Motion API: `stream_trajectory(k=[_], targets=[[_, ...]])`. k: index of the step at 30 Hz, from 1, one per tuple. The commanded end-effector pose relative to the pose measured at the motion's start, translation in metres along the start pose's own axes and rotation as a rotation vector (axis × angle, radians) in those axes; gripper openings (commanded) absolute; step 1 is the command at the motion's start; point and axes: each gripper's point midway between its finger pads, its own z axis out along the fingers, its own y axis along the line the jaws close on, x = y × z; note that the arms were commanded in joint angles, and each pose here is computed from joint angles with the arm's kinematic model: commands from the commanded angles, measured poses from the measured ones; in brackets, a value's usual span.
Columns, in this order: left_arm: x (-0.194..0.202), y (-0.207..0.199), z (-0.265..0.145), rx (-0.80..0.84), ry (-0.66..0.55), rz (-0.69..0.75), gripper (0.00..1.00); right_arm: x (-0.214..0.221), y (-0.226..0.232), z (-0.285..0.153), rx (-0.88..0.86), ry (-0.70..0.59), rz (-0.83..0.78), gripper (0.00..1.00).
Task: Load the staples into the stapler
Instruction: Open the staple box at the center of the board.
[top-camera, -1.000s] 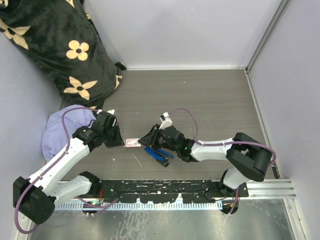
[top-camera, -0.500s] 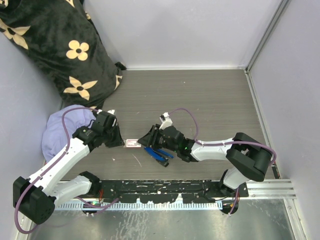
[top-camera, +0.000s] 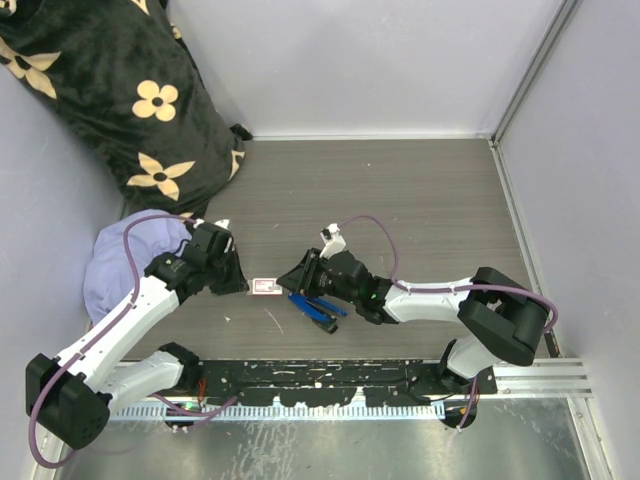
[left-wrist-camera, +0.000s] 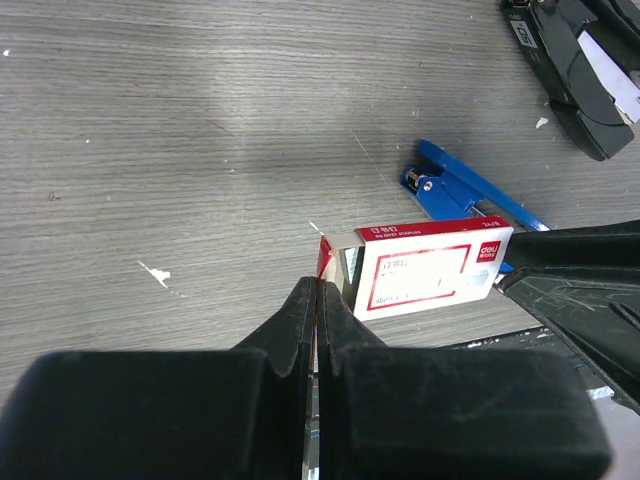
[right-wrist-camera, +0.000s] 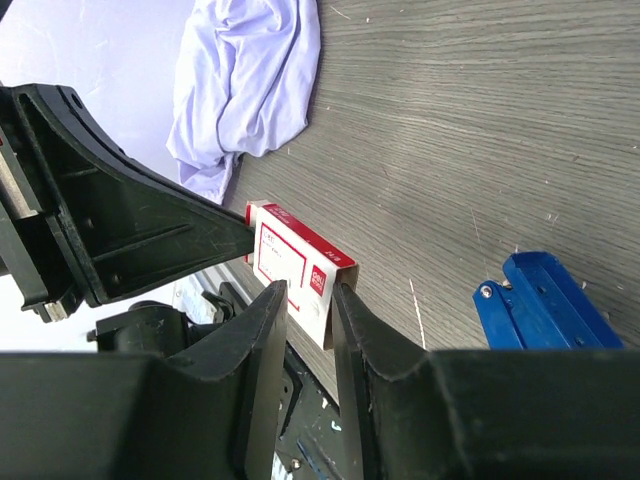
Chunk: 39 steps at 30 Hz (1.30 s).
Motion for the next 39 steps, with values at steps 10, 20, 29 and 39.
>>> stream_trajectory(k=[10,20,29,39], targets=[[-0.019,-0.015,-0.013,0.057,-0.072,-0.014,0.00,-0.009,0.025,0.004,-0.082,-0.015,0.019,0.22],[-0.020,-0.012,-0.015,0.048,-0.079,-0.013,0.00,-0.011,0.022,0.003,-0.066,-0.029,0.041,0.03],[-0.021,-0.007,-0.015,0.024,-0.089,-0.010,0.00,-0.017,0.017,-0.003,-0.048,-0.046,0.049,0.00],[-0.021,-0.005,-0.011,0.015,-0.076,0.009,0.00,-0.022,0.014,-0.007,-0.049,-0.040,0.070,0.00]])
